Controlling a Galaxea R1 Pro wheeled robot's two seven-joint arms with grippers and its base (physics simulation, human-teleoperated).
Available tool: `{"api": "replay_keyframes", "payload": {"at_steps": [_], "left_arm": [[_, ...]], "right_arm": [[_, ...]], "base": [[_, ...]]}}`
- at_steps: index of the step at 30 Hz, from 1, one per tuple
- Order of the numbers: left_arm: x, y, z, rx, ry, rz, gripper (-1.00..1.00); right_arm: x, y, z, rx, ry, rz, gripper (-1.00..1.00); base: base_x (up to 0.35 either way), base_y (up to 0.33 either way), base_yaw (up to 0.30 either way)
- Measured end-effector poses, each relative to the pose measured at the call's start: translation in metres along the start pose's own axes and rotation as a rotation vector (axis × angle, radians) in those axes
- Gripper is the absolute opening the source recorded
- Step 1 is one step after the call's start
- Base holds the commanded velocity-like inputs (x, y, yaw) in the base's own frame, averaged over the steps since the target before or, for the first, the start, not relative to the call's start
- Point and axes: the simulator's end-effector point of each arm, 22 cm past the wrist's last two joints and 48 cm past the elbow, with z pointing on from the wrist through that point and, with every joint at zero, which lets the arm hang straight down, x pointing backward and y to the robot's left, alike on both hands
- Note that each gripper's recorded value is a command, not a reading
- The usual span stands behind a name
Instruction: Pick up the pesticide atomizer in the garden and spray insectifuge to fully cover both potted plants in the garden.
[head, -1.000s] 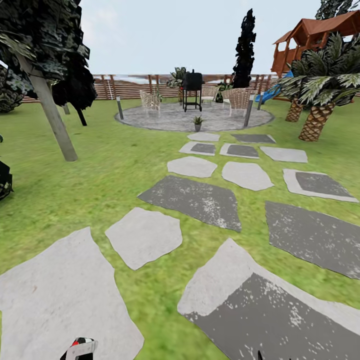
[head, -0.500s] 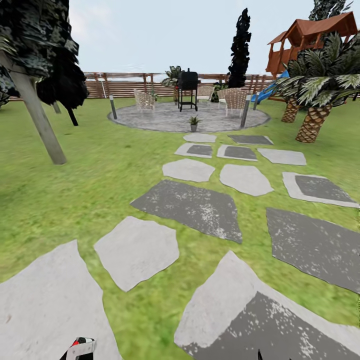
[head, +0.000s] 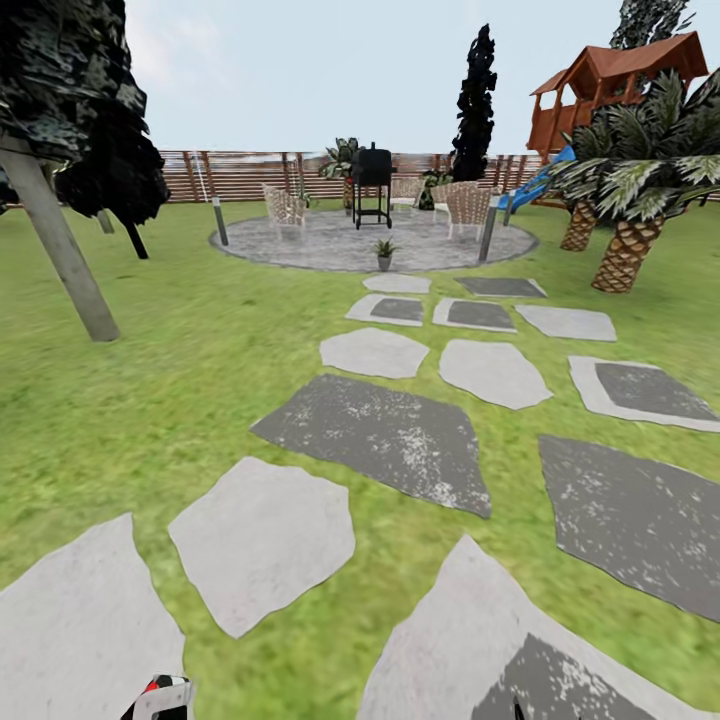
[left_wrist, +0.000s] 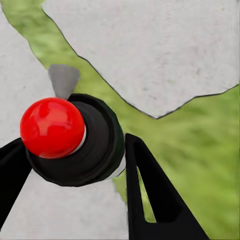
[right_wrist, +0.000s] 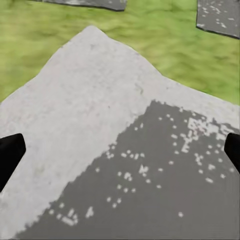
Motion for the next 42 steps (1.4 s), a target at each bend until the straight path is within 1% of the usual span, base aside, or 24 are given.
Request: {"api": "replay_keyframes", "payload": {"at_steps": [42], "left_arm": [[0.0006, -0.0010, -0.0002, 0.001, 0.001, -0.001, -1.00]], "right_arm": [[0.0008, -0.0004, -0.0004, 0.002, 0.002, -0.001, 1.00]], "base": [[0.337, 0.000, 0.000]]}}
